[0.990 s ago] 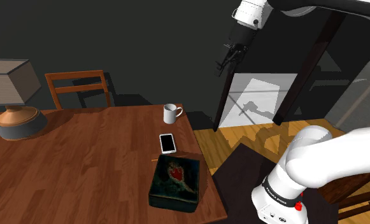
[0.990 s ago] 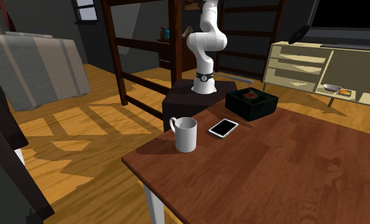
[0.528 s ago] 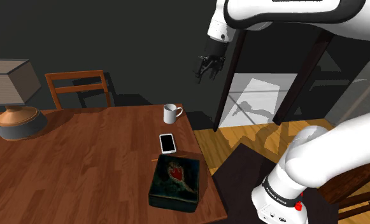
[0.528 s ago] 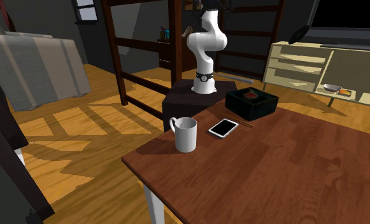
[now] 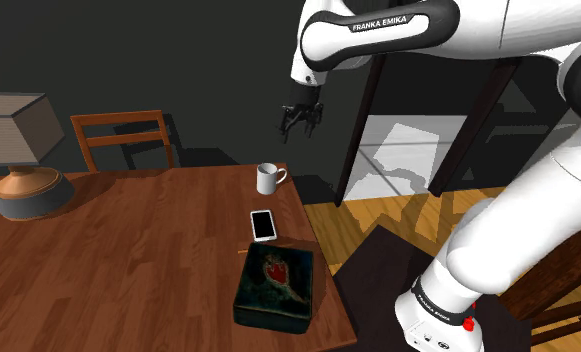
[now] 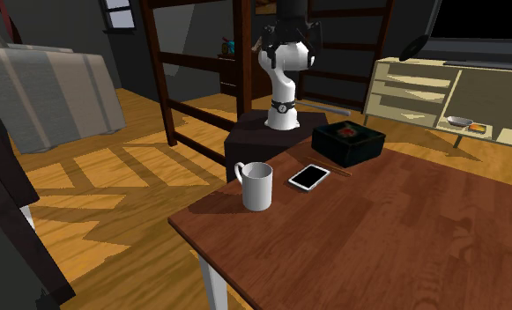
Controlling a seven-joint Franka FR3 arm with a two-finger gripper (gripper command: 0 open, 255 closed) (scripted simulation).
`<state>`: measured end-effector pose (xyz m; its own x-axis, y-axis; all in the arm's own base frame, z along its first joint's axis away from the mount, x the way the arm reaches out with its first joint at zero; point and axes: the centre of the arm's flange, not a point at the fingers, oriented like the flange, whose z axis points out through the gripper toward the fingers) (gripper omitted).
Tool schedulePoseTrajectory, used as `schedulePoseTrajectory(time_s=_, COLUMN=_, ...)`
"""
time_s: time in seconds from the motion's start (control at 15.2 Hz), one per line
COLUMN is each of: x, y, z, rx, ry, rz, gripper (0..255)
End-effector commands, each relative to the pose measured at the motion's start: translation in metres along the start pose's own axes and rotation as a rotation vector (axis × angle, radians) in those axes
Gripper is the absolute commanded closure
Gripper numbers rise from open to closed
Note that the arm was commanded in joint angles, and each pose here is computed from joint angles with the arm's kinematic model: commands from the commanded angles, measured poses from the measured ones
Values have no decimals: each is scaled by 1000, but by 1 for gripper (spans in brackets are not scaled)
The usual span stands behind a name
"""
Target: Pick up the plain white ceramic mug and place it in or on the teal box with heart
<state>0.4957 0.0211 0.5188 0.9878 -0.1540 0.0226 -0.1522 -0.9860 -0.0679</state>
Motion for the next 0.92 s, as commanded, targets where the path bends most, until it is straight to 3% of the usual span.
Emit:
schedulePoseTrajectory(time_s=0.0, x=22, y=-3, z=19, rx=-7, ry=-17, rz=18, gripper=0)
schedulePoseTrajectory(time_s=0.86, x=152, y=-1, z=149, rx=-54, ry=-130, rz=135, gripper=0)
